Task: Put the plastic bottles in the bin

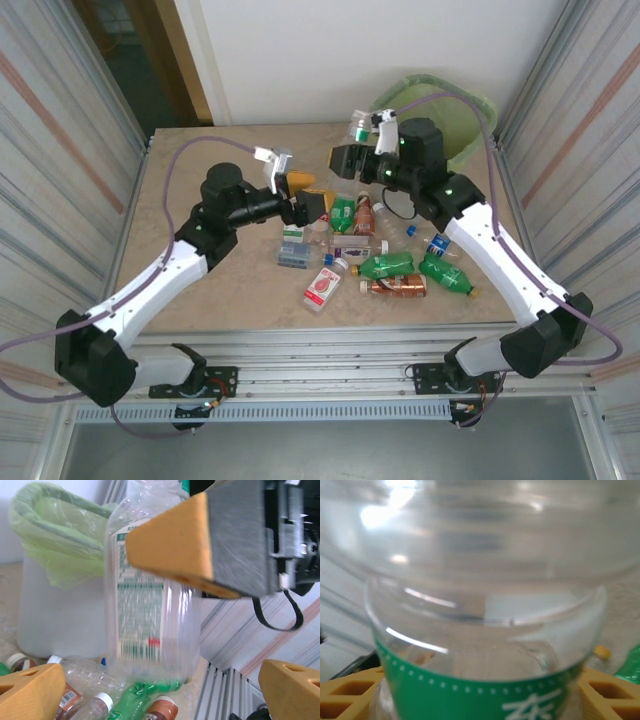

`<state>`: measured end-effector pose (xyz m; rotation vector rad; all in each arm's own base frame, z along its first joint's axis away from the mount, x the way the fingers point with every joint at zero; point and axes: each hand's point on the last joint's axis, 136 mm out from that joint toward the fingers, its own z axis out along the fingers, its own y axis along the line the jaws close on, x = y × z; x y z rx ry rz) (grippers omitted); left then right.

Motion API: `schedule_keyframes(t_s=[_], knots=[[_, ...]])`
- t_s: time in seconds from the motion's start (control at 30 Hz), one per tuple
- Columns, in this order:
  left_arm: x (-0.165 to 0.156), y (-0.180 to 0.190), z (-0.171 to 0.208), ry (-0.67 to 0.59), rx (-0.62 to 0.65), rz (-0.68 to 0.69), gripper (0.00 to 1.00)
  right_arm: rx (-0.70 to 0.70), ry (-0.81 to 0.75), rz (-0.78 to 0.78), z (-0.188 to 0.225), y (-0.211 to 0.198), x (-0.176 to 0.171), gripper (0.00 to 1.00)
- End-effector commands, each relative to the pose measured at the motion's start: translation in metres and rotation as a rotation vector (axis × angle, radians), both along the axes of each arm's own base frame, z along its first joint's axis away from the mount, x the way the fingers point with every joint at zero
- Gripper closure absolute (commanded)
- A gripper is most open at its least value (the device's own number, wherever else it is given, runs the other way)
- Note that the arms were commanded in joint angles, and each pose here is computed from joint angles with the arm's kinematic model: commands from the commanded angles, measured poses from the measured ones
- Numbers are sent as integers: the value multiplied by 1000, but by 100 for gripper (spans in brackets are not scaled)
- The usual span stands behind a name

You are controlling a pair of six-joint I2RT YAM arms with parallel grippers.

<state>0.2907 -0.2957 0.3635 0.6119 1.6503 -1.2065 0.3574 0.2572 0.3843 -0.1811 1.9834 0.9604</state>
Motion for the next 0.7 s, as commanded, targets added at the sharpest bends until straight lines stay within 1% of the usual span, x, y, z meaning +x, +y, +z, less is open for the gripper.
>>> schedule_keyframes(t_s=[0.0, 0.13, 0.33, 0.47, 0.67], knots=[[-3, 16, 12, -98, 26, 88, 1, -23, -83, -95, 38, -41, 0, 57], [3, 36, 4, -150, 77, 208, 1, -38, -106, -230, 53, -90, 10, 56], [13, 63, -7, -190, 188, 368, 1, -82, -130, -396, 65, -149, 17, 55], [16, 71, -9, -193, 217, 410, 1, -134, -137, -482, 65, -181, 25, 54], [17, 76, -20, -162, 227, 425, 1, -203, -115, -529, 57, -207, 46, 54]])
